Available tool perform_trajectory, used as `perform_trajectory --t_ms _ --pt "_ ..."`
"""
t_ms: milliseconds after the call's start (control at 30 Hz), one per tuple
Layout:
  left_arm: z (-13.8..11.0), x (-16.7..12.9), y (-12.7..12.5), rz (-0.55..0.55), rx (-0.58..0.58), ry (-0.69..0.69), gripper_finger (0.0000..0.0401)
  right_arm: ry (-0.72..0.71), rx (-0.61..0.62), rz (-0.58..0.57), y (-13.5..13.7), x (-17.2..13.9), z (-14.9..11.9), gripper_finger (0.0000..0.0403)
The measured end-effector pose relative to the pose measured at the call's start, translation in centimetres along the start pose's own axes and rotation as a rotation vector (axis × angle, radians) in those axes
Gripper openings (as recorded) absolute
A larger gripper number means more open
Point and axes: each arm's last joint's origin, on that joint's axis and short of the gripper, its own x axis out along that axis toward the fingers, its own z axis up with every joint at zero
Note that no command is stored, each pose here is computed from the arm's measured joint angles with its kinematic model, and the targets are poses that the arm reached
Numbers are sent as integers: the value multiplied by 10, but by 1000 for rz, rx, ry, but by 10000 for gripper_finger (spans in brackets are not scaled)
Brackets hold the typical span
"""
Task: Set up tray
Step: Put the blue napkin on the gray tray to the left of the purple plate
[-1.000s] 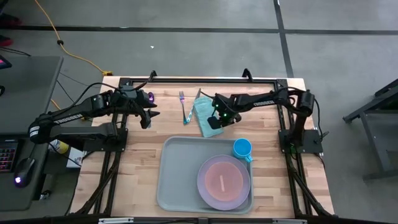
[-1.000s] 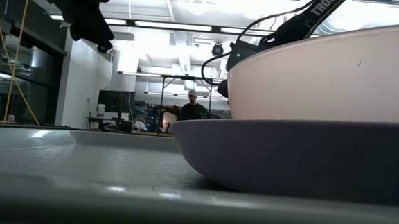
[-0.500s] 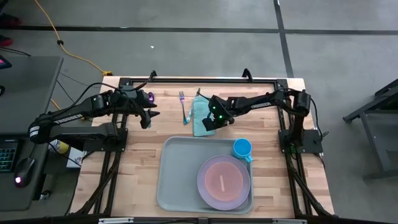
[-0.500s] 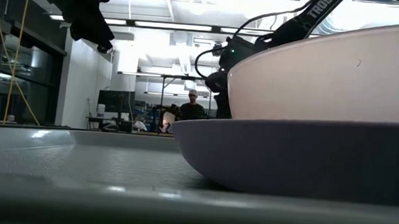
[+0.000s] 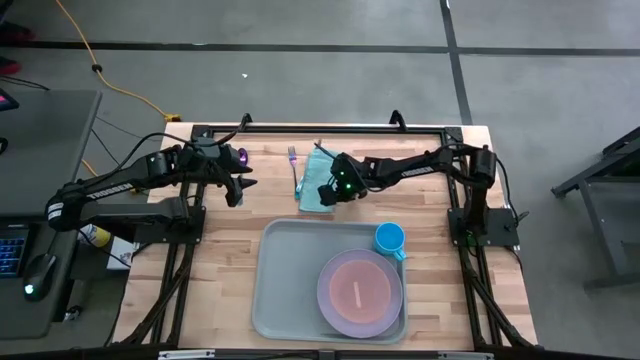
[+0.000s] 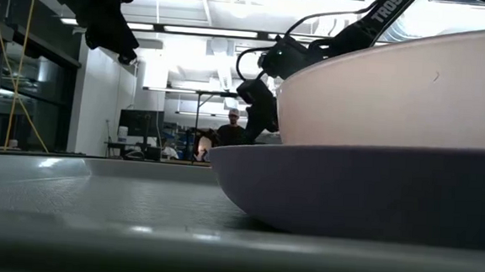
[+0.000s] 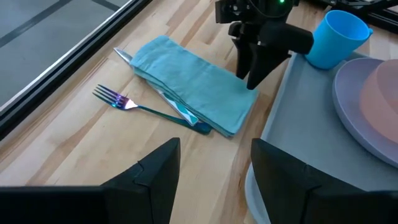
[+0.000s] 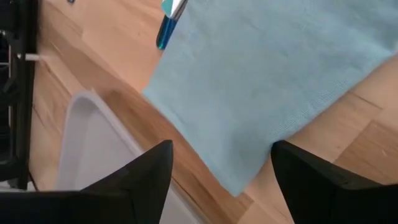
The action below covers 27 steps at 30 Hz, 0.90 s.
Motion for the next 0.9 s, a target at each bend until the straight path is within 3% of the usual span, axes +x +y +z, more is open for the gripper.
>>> perform_trajectory --t_ms 233,400,767,900 --pt "0 0 0 0 0 0 227 -2 60 -27 -5 6 -1 238" --pt "0 0 0 0 0 0 227 16 72 -26 -5 15 -6 201" --pt "0 0 0 0 1 1 227 -86 79 -27 -3 17 -2 138" --pt "-1 0 0 1 8 7 227 -106 79 -40 -3 17 -1 83"
